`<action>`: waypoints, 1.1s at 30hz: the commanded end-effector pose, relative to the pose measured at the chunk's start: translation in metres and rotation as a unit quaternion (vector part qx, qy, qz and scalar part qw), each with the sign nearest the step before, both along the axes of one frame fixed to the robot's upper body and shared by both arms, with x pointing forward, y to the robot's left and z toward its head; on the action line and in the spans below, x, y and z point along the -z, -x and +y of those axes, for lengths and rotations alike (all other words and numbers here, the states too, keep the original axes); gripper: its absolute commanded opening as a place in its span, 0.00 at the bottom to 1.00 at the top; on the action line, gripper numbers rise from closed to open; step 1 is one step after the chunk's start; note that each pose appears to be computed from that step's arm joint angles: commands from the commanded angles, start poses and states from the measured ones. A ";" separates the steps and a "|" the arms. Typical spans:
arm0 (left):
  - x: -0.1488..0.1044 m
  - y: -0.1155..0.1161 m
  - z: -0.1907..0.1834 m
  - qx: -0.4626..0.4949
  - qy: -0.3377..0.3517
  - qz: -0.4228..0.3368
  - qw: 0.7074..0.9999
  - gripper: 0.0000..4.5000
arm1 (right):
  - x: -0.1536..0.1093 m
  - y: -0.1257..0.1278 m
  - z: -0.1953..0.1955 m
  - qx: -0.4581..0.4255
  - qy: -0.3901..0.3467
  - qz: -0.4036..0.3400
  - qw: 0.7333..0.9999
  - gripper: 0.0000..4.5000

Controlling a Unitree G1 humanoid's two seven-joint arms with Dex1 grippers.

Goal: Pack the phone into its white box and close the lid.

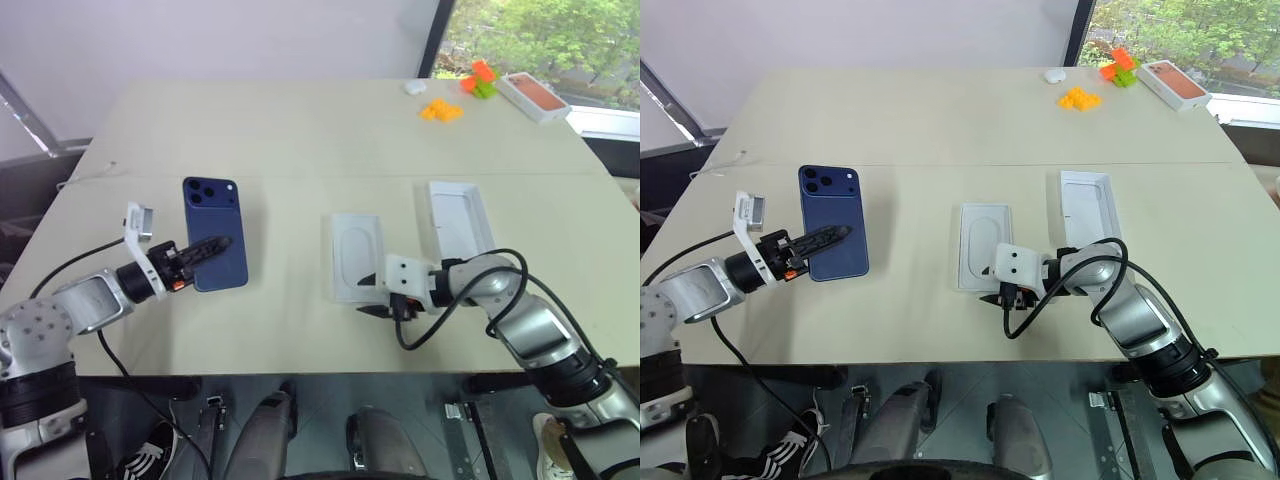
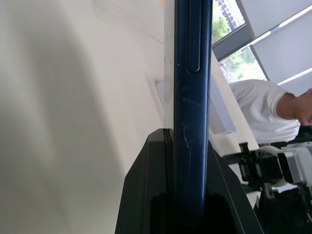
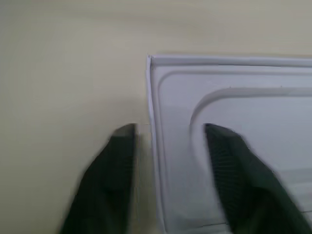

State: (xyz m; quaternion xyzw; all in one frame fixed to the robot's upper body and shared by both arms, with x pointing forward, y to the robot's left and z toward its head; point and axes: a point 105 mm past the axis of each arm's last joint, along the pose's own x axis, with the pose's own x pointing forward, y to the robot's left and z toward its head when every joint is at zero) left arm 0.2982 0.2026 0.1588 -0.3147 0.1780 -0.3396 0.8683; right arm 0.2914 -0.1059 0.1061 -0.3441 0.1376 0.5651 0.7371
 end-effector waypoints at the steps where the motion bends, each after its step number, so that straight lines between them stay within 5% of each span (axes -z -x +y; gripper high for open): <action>1: -0.015 0.000 0.002 -0.001 -0.001 -0.030 1.000 0.00 | -0.010 -0.002 0.004 -0.006 -0.009 -0.011 1.000 0.90; 2: -0.015 0.000 0.002 -0.001 -0.001 -0.031 1.000 0.00 | -0.010 -0.002 0.004 -0.007 -0.009 -0.008 1.000 0.99; 11: -0.032 -0.004 -0.018 0.027 0.048 -0.037 0.998 0.00 | -0.073 -0.015 0.013 0.015 -0.174 0.045 0.984 0.99; 23: -0.021 -0.026 -0.110 0.045 0.140 0.064 0.987 0.00 | -0.077 -0.025 -0.038 0.012 -0.152 0.016 0.988 0.99; 33: -0.004 -0.037 -0.163 0.082 0.134 0.114 0.981 0.00 | -0.073 -0.021 -0.057 0.010 -0.154 0.006 0.988 0.99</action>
